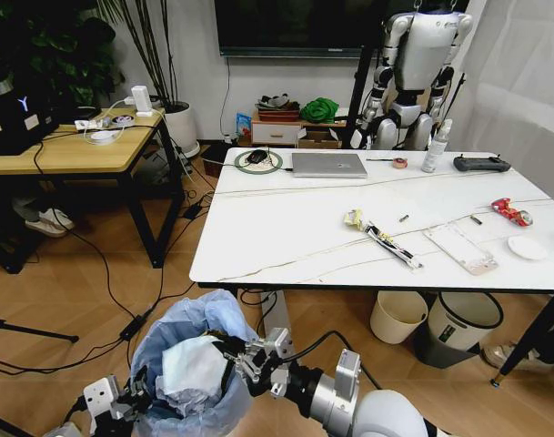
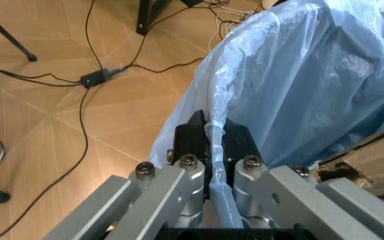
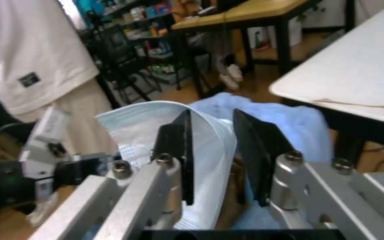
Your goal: Pick up the trash bin and place the trash from the table into it.
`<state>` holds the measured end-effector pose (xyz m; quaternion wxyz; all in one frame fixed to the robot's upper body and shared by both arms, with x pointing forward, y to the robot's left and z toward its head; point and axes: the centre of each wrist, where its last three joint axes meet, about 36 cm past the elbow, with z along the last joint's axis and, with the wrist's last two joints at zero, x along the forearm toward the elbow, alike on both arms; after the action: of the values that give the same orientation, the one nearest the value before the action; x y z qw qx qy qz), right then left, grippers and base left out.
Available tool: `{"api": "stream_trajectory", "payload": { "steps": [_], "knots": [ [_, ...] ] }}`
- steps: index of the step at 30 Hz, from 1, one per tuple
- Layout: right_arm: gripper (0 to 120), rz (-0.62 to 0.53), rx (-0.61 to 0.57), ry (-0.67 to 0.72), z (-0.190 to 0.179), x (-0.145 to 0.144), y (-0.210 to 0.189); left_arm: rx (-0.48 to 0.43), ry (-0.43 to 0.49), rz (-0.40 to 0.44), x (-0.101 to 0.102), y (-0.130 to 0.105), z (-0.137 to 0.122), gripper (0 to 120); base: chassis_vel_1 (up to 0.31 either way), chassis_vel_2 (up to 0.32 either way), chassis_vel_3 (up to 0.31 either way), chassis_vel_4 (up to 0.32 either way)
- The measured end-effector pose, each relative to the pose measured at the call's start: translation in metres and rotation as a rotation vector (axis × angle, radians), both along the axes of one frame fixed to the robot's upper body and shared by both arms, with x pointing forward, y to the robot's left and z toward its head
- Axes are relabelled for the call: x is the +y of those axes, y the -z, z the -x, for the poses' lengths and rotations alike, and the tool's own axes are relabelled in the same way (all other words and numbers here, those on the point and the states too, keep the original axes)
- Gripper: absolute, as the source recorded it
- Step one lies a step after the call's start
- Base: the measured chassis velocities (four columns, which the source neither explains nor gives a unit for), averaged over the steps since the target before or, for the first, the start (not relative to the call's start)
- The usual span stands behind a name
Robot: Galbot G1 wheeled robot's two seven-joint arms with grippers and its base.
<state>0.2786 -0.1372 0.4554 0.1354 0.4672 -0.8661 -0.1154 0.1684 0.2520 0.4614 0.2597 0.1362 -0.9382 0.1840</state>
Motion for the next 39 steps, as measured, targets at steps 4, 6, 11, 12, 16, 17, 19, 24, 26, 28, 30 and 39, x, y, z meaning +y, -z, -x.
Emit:
{"api": "stream_trajectory", "payload": {
  "steps": [4, 6, 11, 12, 16, 17, 19, 24, 26, 28, 30, 39],
  "knots": [
    [43, 0.034, -0.014, 0.073, -0.006, -0.013, -0.003, 0.001, 0.0, -0.002, 0.0, 0.001, 0.0, 0, 0.0, 0.0, 0.0, 0.0],
    [48, 0.036, -0.011, 0.077, -0.005, -0.015, -0.004, 0.001, 0.001, -0.002, 0.0, 0.001, -0.001, 0, 0.0, 0.0, 0.0, 0.0],
    [68, 0.066, 0.003, 0.061, 0.012, -0.014, 0.005, -0.002, 0.003, -0.002, 0.001, 0.002, -0.002, 0, 0.0, 0.0, 0.0, 0.0],
    [72, 0.071, 0.008, 0.056, 0.015, -0.013, 0.008, -0.003, 0.003, -0.001, 0.001, 0.002, -0.002, 0, 0.0, 0.0, 0.0, 0.0],
    [86, 0.08, 0.017, 0.045, 0.02, -0.01, 0.014, -0.006, 0.005, -0.001, 0.002, 0.001, -0.003, 0, 0.0, 0.0, 0.0, 0.0],
    [87, 0.08, 0.017, 0.045, 0.02, -0.009, 0.015, -0.006, 0.005, -0.001, 0.002, 0.001, -0.003, 0, 0.0, 0.0, 0.0, 0.0],
    [96, 0.081, 0.01, 0.046, 0.017, -0.008, 0.016, -0.007, 0.006, 0.0, 0.002, 0.001, -0.003, 0, 0.0, 0.0, 0.0, 0.0],
    [100, 0.075, -0.012, 0.064, 0.004, -0.007, 0.012, -0.006, 0.006, 0.001, 0.002, 0.002, -0.003, 0, 0.0, 0.0, 0.0, 0.0],
    [100, 0.069, -0.016, 0.072, -0.001, -0.007, 0.01, -0.006, 0.006, 0.001, 0.002, 0.002, -0.003, 0, 0.0, 0.0, 0.0, 0.0],
    [100, 0.066, -0.018, 0.073, -0.002, -0.007, 0.009, -0.006, 0.006, 0.002, 0.002, 0.002, -0.003, 0, 0.0, 0.0, 0.0, 0.0],
    [100, 0.065, -0.022, 0.074, -0.005, -0.007, 0.008, -0.006, 0.006, 0.003, 0.002, 0.002, -0.004, 0, 0.0, 0.0, 0.0, 0.0],
    [100, 0.051, -0.038, 0.092, -0.01, -0.01, -0.001, -0.008, 0.006, 0.009, 0.003, 0.001, -0.004, 0, 0.0, 0.0, 0.0, 0.0]
  ]
}}
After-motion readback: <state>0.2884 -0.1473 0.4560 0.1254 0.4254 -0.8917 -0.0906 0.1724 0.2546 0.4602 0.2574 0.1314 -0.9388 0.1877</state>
